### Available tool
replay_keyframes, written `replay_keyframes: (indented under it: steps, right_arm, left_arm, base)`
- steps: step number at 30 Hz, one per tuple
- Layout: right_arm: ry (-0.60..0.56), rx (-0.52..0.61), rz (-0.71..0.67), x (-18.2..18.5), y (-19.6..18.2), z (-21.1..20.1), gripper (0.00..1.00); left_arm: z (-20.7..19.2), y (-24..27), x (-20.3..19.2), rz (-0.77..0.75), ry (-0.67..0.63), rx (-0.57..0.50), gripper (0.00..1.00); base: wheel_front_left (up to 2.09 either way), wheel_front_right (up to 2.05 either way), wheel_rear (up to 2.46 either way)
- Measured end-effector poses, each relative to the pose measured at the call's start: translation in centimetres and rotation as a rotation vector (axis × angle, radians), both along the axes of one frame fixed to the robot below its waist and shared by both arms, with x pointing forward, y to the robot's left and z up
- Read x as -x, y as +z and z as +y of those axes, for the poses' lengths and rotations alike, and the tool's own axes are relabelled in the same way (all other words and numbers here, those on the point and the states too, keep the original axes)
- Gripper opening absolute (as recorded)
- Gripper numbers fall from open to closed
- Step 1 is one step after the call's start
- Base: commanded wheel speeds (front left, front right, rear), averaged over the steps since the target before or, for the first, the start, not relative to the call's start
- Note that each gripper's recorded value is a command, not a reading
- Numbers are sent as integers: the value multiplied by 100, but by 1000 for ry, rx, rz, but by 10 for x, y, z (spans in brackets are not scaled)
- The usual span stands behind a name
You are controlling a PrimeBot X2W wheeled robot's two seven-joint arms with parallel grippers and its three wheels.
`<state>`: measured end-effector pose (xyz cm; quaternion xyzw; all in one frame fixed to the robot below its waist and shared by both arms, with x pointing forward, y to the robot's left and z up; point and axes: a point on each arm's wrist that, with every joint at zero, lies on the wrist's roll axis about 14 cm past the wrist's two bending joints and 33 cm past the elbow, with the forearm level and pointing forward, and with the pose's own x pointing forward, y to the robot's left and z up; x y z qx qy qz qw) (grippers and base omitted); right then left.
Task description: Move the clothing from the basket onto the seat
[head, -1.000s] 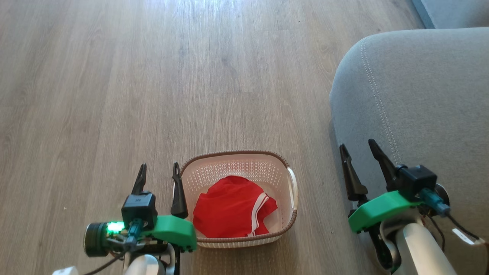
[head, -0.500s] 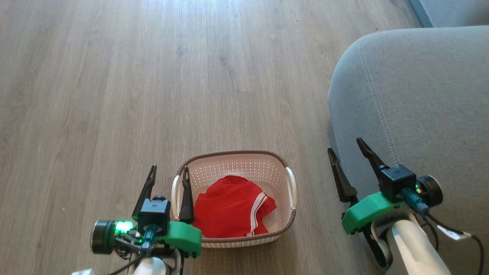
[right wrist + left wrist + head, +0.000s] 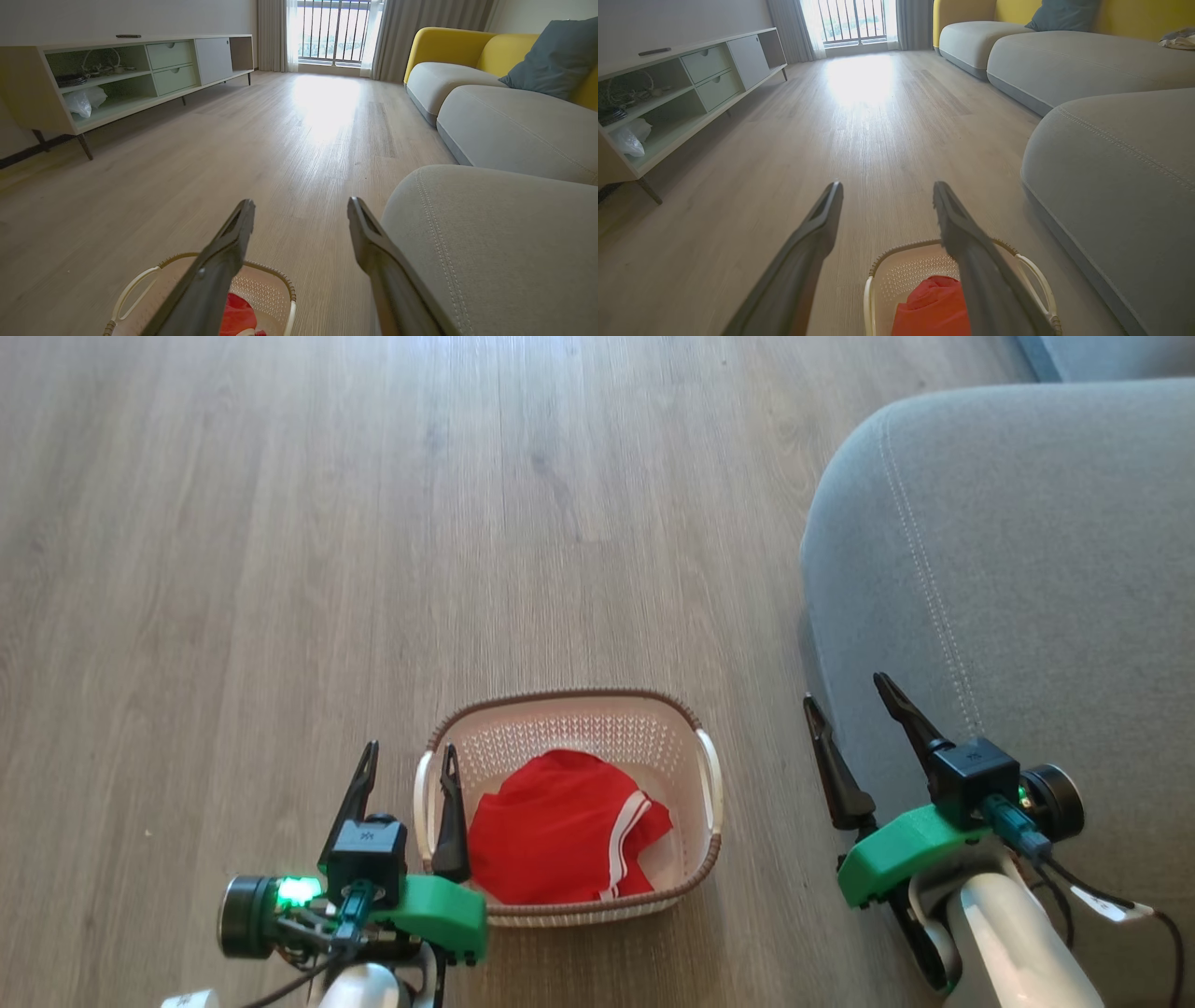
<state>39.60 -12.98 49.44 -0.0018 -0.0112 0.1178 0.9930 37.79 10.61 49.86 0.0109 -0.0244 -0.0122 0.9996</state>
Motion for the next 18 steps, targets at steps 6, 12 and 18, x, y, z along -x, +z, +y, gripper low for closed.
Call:
replay_keyframes:
  steps: [6,12,18]
  right_arm:
    - [-17,14,33,-10,-13,-10,100]
    - [-36,44,62,-32,-30,-29,100]
    - [-87,64,148,-47,-67,-56,100]
  left_arm:
    - [-16,-28,-8,84,-53,-3,100]
    - [-48,-60,-37,159,-163,-31,100]
    - [-80,-114,-62,276,-294,-81,100]
  base:
    - [0,0,0]
    - [0,0,0]
    - [0,0,0]
